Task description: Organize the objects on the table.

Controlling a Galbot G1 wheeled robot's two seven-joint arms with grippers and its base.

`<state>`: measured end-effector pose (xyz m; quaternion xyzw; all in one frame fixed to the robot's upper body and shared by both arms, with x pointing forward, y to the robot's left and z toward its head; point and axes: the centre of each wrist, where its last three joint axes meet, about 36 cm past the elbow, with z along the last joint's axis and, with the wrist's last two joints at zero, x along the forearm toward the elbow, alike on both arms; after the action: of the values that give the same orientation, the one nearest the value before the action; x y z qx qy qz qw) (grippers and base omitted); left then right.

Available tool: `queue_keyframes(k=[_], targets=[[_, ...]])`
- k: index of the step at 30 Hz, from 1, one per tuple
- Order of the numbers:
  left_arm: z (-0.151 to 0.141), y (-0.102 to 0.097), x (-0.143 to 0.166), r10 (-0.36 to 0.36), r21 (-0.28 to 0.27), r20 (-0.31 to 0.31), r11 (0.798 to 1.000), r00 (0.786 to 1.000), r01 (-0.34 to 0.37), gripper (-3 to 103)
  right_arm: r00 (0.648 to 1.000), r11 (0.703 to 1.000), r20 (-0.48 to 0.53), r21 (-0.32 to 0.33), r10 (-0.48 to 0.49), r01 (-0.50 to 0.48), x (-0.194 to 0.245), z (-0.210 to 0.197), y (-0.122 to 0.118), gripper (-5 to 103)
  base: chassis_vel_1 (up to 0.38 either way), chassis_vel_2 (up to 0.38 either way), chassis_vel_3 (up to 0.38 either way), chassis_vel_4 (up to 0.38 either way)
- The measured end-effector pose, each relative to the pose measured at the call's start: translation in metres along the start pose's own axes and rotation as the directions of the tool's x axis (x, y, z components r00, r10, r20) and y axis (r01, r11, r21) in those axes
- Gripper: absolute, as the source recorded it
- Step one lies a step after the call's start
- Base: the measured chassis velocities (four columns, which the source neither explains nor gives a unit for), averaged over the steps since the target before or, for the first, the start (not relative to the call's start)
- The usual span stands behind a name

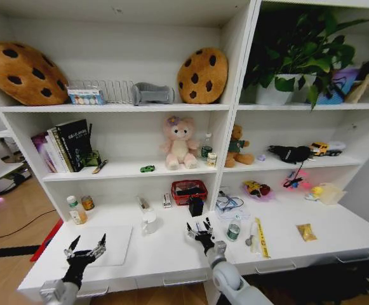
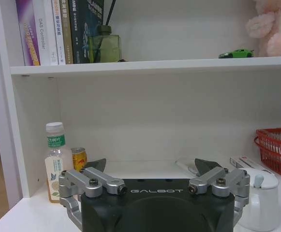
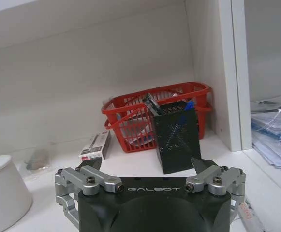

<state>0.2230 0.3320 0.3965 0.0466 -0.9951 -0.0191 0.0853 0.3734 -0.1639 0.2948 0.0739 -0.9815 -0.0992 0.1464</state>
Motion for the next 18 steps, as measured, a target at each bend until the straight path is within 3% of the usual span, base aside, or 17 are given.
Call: queue_keyframes(k=[7,12,16,18], targets=[[0.002,0.0,0.0,0.0,-0.002,-0.001,1.0,1.0,0.0,100,0.998,0.998,-0.018,0.031,0.053,-0.052,0.006,-0.009,-0.001,100,0.0,0.0,0.0,0.0],[0.005,-0.002,0.001,0.003,-0.002,-0.005,1.0,1.0,-0.003,100,0.992,0.991,-0.047,0.079,0.115,-0.111,0.014,-0.022,-0.015,100,0.0,0.0,0.0,0.0],[0.005,-0.005,0.001,0.009,0.0,-0.006,1.0,1.0,-0.009,100,0.991,0.99,-0.061,0.084,0.116,-0.111,0.016,-0.028,-0.019,100,0.0,0.0,0.0,0.0],[0.003,-0.007,0.001,0.013,-0.001,-0.001,1.0,1.0,-0.013,100,0.991,0.993,-0.078,0.056,0.108,-0.104,0.011,-0.035,-0.014,100,0.0,0.0,0.0,0.0]])
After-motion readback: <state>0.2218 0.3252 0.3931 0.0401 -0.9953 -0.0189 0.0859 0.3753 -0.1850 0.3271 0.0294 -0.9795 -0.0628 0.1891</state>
